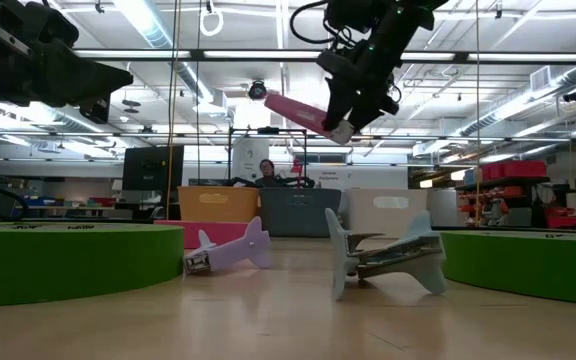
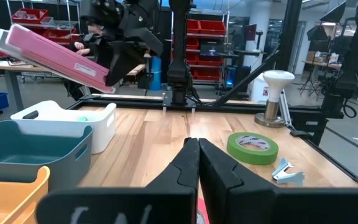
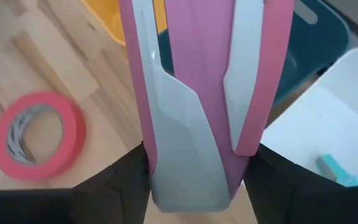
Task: Pick and place Stapler, Stapler remover, tape
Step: Put the pink stapler into the dark blue bin
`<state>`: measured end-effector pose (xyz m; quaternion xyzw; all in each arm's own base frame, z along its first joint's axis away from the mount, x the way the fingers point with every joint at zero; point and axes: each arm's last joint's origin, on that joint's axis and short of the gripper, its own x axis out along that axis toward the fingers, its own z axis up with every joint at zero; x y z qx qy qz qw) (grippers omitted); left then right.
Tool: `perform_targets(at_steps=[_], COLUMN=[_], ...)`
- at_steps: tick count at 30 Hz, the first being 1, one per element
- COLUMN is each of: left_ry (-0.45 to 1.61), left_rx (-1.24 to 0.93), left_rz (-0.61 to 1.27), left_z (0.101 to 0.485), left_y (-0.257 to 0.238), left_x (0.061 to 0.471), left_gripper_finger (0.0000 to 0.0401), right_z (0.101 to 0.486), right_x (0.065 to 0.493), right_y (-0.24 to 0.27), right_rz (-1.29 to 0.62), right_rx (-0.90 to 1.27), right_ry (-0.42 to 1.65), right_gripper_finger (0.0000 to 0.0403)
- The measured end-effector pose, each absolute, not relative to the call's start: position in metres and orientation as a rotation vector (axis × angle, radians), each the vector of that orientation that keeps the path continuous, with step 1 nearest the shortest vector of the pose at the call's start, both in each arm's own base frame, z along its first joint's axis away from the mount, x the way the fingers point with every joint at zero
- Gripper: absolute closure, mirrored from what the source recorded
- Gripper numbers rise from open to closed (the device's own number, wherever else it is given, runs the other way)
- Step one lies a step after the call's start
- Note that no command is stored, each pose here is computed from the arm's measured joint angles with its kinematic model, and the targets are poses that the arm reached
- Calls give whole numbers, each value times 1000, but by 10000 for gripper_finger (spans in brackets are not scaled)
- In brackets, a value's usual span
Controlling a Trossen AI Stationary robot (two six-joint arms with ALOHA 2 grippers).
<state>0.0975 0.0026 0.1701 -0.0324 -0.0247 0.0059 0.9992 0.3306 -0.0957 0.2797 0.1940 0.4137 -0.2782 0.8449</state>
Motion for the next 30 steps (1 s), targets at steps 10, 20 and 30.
perform_targets(at_steps=[10, 20, 30], left_ry=[-49, -49, -50], left_rx=[-65, -65, -65], left_rz=[12, 12, 12], left_z=[170, 170, 170], left_y=[3, 3, 3], left_x=[98, 98, 97], left_gripper_finger=[391, 391, 391], right_z=[274, 272, 277], right_x=[330, 327, 330], right_y=[-113, -132, -141], right_rz=[-625, -564, -523], right_rx=[507, 389, 108], right_ry=[856, 886, 867], right_gripper_finger=[187, 186, 187])
